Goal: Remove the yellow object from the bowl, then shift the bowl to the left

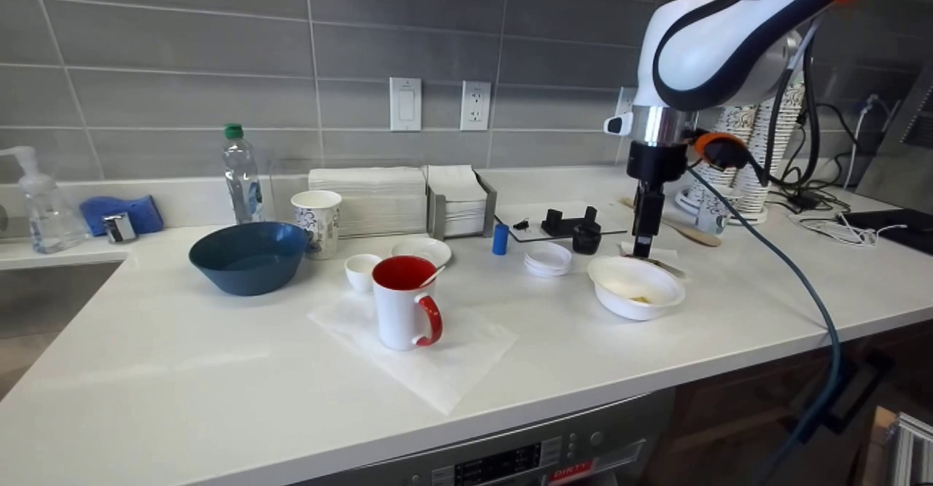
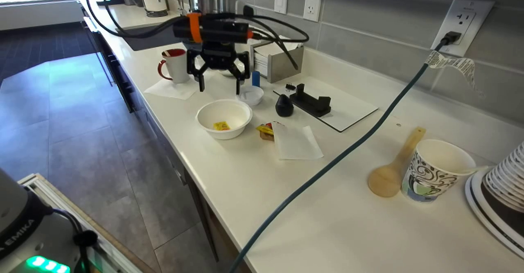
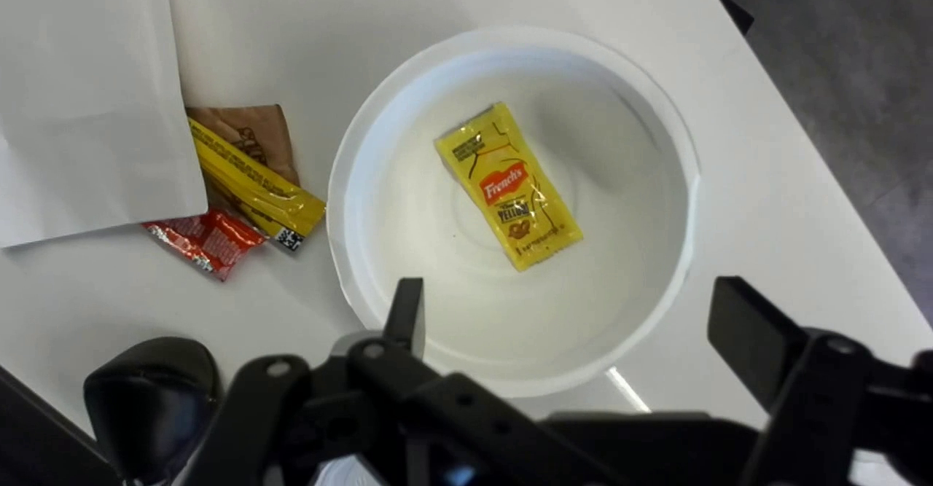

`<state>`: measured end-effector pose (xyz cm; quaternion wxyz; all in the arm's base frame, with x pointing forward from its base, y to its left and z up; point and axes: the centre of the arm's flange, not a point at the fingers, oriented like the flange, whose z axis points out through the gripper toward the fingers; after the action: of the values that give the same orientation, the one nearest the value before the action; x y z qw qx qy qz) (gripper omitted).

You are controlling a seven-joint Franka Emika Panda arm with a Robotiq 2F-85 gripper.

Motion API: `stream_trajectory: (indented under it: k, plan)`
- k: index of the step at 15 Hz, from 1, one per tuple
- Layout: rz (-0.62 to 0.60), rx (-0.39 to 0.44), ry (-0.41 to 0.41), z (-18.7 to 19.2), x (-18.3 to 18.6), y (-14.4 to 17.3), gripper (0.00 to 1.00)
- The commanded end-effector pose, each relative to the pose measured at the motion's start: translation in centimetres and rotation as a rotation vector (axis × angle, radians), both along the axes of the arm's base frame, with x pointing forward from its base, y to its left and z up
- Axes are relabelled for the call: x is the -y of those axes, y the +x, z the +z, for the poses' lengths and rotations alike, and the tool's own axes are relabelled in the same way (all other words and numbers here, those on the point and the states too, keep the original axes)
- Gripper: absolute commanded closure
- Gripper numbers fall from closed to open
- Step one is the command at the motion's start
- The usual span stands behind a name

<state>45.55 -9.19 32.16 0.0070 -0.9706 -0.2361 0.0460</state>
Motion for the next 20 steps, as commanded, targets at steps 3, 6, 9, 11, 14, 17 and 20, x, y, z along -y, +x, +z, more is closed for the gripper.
stream_trajectory:
  k: [3, 6, 9, 11, 14, 17, 20]
  plan:
    - [0.0, -0.007, 0.005, -1.0, 0.3, 0.2, 0.0]
    - [0.042, -0.024, 0.021, -1.1, -0.2, 0.3, 0.0]
    - [0.117, -0.096, 0.058, -3.0, -0.6, 0.0, 0.0]
    - [0.142, -0.107, 0.075, -3.9, -0.3, 0.1, 0.0]
    - [0.159, -0.112, 0.101, -5.4, 0.5, 0.3, 0.0]
    - [0.133, -0.09, 0.141, -6.7, 0.8, 0.4, 0.0]
    - [0.096, -0.035, 0.168, -7.6, 0.9, 0.9, 0.11]
